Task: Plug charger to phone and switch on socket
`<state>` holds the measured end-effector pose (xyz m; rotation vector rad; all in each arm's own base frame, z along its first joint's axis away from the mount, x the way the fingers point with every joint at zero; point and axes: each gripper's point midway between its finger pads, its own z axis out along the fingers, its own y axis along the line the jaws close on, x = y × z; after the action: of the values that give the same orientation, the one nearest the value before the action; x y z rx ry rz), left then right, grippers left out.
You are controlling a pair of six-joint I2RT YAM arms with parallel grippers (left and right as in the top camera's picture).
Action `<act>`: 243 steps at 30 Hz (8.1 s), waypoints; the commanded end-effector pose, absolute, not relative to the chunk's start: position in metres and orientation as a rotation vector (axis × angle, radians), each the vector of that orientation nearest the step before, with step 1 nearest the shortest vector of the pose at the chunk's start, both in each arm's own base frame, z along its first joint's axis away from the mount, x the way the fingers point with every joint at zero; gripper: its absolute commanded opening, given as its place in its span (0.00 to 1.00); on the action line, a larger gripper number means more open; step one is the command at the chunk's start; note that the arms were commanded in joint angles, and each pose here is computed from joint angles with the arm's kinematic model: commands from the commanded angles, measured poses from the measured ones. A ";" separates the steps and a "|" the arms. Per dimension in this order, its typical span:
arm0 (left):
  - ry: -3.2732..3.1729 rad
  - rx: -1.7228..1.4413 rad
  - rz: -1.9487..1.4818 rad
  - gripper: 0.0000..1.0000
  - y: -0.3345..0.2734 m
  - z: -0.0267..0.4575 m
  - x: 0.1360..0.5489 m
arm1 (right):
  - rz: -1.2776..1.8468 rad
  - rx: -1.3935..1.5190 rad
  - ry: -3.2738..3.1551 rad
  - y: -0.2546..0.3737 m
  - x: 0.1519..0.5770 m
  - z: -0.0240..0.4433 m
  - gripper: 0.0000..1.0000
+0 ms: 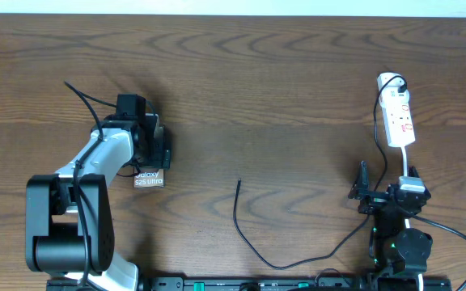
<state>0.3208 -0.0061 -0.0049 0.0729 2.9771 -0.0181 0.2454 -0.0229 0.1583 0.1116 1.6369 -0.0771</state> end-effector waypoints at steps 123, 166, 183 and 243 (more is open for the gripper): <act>3.079 0.112 -0.034 0.91 -0.008 -0.019 0.299 | -0.066 0.120 1.638 -0.022 0.245 0.158 0.99; 3.024 0.132 -0.110 0.98 -0.017 -0.018 0.311 | -0.066 0.120 1.638 -0.022 0.245 0.158 0.99; 3.023 0.132 -0.110 0.70 -0.017 -0.018 0.311 | -0.066 0.120 1.638 -0.022 0.245 0.158 0.99; 2.947 0.135 -0.132 0.07 -0.020 0.013 0.335 | -0.066 0.120 1.638 -0.022 0.245 0.158 0.99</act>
<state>0.3241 -0.0136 -0.0002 0.1203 2.9804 -0.0819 0.2454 -0.0230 0.1583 0.1119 1.6369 -0.0774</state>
